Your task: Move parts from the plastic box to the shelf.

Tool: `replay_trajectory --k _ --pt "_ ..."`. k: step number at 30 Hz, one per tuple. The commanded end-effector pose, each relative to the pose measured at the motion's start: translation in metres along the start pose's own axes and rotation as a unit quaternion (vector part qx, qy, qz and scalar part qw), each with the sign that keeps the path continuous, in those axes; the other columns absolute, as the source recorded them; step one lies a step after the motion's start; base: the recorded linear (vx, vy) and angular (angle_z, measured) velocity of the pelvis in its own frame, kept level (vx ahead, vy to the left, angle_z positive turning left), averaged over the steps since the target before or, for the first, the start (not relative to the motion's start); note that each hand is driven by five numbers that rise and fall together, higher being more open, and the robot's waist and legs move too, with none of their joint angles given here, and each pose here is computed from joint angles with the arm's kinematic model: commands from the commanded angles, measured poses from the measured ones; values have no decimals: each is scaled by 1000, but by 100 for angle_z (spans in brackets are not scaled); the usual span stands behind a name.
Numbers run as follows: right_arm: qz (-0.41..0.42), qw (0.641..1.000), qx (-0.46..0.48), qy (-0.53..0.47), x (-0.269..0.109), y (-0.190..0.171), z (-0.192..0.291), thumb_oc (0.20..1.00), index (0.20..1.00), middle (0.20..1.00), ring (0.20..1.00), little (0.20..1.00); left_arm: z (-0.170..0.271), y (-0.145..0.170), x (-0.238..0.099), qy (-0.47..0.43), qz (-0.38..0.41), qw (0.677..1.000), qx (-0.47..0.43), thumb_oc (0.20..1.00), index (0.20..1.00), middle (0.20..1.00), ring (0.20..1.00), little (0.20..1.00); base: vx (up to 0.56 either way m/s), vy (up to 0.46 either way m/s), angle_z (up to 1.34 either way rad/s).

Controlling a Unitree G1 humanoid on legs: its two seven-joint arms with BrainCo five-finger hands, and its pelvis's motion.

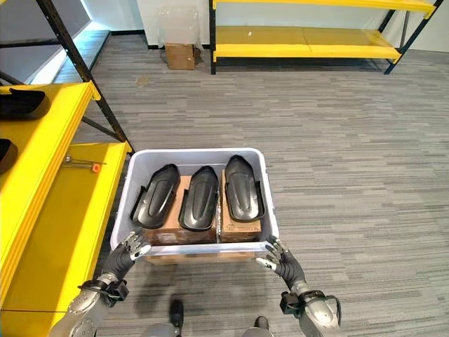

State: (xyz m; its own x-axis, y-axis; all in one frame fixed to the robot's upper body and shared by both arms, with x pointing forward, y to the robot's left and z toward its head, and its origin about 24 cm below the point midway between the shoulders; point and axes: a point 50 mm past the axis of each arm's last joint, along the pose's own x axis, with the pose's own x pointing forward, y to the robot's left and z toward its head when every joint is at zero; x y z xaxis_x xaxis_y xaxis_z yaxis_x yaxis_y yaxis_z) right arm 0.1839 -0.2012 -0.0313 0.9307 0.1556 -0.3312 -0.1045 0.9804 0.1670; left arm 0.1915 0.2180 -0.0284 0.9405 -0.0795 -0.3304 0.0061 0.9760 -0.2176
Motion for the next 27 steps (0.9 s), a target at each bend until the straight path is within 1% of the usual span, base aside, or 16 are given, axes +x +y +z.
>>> replay_trajectory --k 1,5,7,9,12,16,21,27 --pt "-2 994 -55 -99 0 -11 46 1000 1000 1000 1000 1000 36 -12 3 -102 -25 994 -14 1000 1000 1000 1000 1000 14 45 -9" --pt "-12 985 -74 -155 7 -11 72 1000 1000 1000 1000 1000 60 -21 11 -151 -45 988 0 1000 1000 1000 1000 1000 -14 30 -7" --pt "-14 974 -95 -204 11 -8 96 1000 1000 1000 1000 1000 73 -26 14 -177 -55 983 2 1000 1000 1000 1000 1000 -77 3 -13" --pt "-14 952 -122 -279 23 3 135 1000 1000 1000 1000 1000 97 -39 19 -225 -78 971 3 1000 1000 1000 1000 1000 -132 7 -14" --pt "-8 932 -135 -336 32 17 166 1000 1000 1000 1000 1000 117 -48 20 -266 -92 960 6 1000 1000 1000 1000 1000 -88 7 -4" --pt "-5 914 -149 -377 46 36 194 1000 1000 1000 1000 1000 134 -62 21 -300 -113 947 -4 1000 1000 1000 1000 1000 -60 5 -1" --pt "-7 902 -163 -400 56 50 211 1000 1000 1000 1000 1000 142 -68 22 -315 -121 941 -9 1000 1000 1000 1000 1000 -35 4 2" --pt "-38 885 -180 -428 70 62 241 1000 1000 1000 1000 1000 156 -79 22 -339 -139 931 -6 1000 1000 1000 1000 1000 -58 8 7"
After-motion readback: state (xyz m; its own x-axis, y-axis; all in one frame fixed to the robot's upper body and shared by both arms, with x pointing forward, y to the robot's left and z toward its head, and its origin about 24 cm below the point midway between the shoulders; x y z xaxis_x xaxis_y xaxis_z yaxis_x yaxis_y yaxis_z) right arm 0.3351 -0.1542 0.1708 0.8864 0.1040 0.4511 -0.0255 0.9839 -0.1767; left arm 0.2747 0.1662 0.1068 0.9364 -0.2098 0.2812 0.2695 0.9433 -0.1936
